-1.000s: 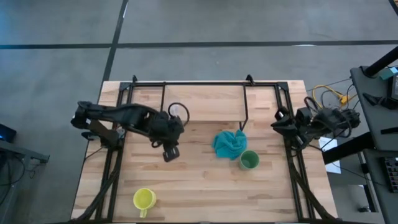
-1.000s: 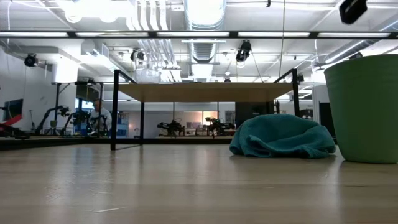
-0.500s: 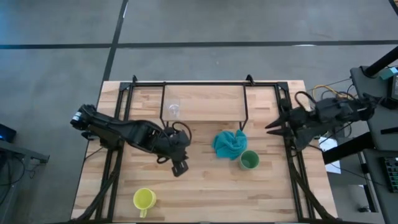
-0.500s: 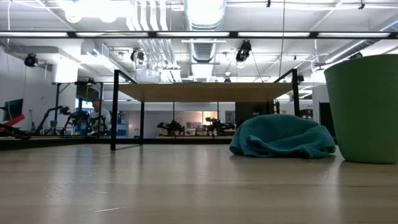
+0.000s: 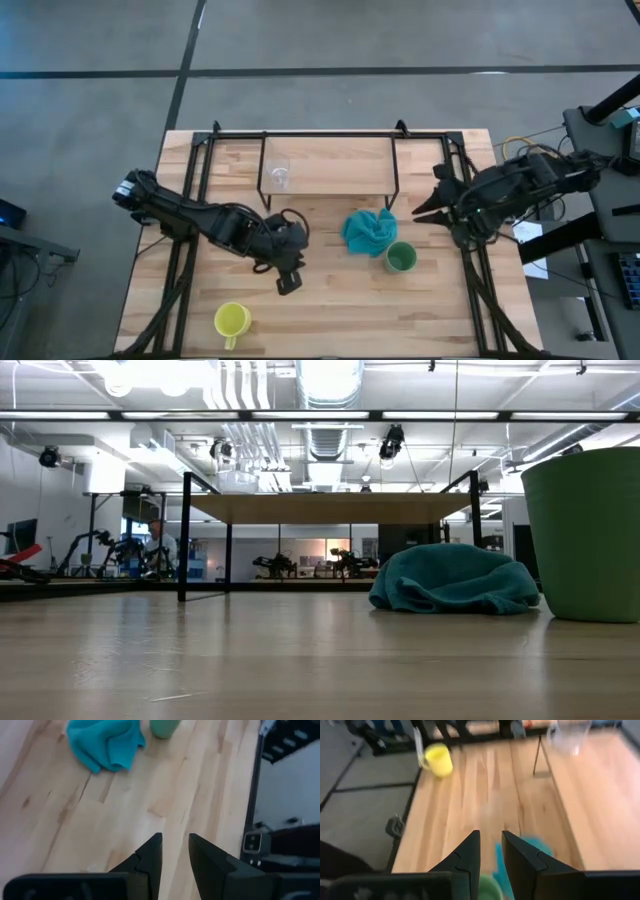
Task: Stack small to large cups/mugs on shelf
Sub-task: Put the green cup on the shelf
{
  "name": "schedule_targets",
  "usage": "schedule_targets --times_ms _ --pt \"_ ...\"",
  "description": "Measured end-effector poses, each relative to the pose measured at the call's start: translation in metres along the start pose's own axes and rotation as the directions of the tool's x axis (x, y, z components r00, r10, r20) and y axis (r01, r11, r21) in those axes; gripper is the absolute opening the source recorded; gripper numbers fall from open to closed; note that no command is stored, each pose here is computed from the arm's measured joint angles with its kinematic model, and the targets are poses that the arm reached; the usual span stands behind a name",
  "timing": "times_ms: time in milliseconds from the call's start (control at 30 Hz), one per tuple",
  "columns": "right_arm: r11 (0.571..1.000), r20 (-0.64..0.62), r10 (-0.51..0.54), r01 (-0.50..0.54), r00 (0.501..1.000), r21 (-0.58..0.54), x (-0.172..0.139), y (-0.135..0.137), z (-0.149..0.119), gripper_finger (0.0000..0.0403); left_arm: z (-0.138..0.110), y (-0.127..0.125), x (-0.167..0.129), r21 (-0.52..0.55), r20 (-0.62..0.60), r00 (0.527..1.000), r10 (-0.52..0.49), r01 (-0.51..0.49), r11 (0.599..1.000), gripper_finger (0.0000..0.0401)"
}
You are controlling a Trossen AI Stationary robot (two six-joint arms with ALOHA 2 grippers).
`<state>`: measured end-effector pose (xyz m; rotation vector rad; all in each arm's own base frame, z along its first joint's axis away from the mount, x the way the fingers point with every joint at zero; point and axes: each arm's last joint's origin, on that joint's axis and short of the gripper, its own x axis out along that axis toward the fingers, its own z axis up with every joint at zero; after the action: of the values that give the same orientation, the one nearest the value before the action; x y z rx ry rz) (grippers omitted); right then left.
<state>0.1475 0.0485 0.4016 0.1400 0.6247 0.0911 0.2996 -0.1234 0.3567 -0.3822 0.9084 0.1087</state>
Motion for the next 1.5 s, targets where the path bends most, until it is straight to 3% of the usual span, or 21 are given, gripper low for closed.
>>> schedule_targets --times_ms 133,367,667,900,1167,1500 --pt "0.993 -0.165 -0.048 0.065 0.985 0.099 0.018 0.001 -0.008 0.0075 -0.003 -0.004 -0.002 0.06 -0.002 1.0 -0.013 0.013 0.998 0.0081" --pt "0.962 -0.418 -0.094 0.19 0.904 0.194 0.052 0.004 -0.019 0.0075 0.002 -0.014 -0.007 0.15 0.075 0.993 -0.091 0.079 0.986 0.0081" --pt "0.933 -0.562 -0.117 0.284 0.819 0.22 0.102 0.012 -0.024 0.0075 0.005 -0.016 -0.013 0.259 0.093 0.99 -0.108 0.08 0.963 0.0081" --pt "0.92 -0.643 -0.152 0.345 0.751 0.185 0.132 0.014 -0.031 0.0089 0.004 -0.017 -0.015 0.267 0.094 0.989 -0.116 0.087 0.96 0.0081" --pt "0.902 -0.768 -0.218 0.425 0.602 0.077 0.146 0.012 -0.046 0.0139 0.002 -0.018 -0.02 0.271 0.097 0.987 -0.131 0.101 0.957 0.0081" --pt "0.875 -0.793 -0.209 0.471 0.572 0.109 0.144 0.01 -0.047 0.0155 0.002 -0.017 -0.021 0.271 0.098 0.986 -0.132 0.101 0.957 0.0081"
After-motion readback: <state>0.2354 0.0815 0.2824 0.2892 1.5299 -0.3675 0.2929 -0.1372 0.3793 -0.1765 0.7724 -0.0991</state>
